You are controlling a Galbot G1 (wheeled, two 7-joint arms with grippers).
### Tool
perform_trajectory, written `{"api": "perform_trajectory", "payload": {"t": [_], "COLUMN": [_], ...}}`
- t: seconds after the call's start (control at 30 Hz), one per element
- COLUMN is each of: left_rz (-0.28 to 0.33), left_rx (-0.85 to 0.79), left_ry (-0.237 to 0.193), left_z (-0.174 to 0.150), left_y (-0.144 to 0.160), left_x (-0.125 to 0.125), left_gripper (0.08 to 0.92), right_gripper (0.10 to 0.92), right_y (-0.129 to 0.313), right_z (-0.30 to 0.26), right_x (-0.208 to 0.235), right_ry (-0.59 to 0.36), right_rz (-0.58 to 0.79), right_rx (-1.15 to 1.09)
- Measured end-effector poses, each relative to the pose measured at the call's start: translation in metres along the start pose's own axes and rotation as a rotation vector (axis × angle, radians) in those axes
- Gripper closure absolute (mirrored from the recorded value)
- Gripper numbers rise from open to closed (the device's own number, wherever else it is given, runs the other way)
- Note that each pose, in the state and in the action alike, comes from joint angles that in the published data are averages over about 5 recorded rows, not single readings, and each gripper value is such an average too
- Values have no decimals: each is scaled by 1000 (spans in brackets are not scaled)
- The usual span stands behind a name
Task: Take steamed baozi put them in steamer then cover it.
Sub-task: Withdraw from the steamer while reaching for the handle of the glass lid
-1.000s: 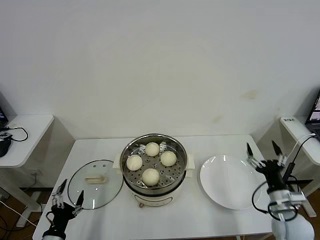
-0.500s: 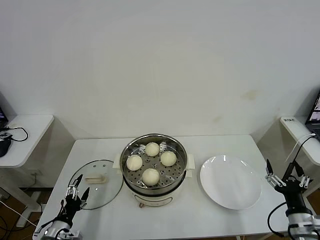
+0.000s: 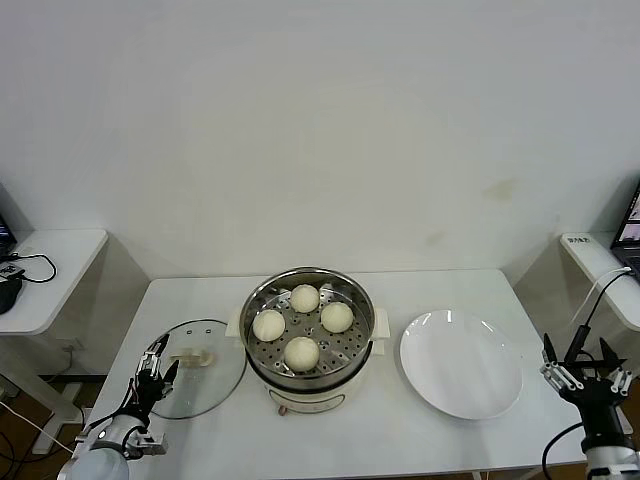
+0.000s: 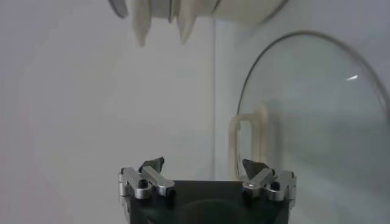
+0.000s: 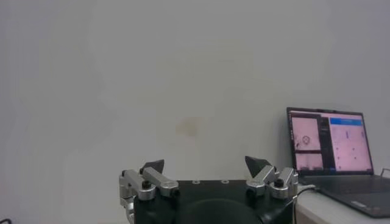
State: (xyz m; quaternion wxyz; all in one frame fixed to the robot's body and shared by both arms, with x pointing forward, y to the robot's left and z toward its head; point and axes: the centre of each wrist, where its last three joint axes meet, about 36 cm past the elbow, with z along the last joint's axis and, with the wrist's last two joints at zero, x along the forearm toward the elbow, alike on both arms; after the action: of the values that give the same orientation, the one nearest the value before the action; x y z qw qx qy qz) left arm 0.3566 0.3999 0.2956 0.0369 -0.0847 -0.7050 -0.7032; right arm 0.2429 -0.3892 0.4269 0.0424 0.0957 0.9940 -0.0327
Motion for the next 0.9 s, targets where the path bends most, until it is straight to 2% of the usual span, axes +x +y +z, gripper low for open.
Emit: {"api": "perform_trajectory", "payload": {"t": [0.77,0.9], "left_rz": [-2,-3], "left_rx": [17,21], "left_ry": [11,13], "left_z": [-1,0], "left_y": [-9,-11], "left_x": [-56,-59], "left_gripper": [177,223], "right_gripper": [199,200], "right_y": [-5,-3], "right_z": [2,3], "right_x": [14,15], "right_ry": [23,24], "right_rz": [25,25], "right_rx": [0,-4]}}
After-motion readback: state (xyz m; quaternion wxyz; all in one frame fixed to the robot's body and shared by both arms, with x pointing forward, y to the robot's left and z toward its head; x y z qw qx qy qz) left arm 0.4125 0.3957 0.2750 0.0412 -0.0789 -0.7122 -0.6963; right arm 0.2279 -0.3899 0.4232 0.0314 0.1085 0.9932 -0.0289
